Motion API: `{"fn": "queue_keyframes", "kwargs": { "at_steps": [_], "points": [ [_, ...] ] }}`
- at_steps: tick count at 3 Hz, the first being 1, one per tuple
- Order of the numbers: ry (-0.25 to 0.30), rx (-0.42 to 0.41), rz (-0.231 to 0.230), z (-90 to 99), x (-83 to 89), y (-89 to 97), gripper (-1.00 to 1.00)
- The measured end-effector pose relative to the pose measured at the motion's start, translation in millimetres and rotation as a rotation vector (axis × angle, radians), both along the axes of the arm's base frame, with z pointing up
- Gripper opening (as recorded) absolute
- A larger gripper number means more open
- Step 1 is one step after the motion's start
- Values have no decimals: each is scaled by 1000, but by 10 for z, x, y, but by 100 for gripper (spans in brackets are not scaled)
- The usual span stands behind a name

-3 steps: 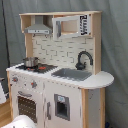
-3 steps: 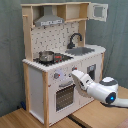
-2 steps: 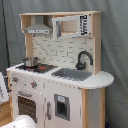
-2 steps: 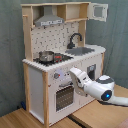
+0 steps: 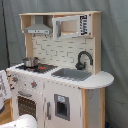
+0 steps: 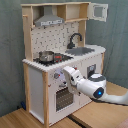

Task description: Play with the kitchen

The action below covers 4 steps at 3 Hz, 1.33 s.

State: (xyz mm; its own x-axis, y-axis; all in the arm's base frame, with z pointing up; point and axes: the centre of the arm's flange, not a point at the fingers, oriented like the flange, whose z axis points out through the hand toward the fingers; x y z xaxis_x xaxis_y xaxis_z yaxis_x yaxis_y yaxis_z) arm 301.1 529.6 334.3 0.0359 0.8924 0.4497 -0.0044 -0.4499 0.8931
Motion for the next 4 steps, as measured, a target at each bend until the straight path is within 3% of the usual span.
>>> {"fn": "queue_keyframes", "kwargs": {
  "at_steps": [1, 3, 4],
  "points": [
    [-2, -46, 24, 8, 135, 163, 100],
    [26, -259, -2, -127, 327, 52, 100],
    [16, -280, -9, 7, 420, 71, 100]
  ]
}}
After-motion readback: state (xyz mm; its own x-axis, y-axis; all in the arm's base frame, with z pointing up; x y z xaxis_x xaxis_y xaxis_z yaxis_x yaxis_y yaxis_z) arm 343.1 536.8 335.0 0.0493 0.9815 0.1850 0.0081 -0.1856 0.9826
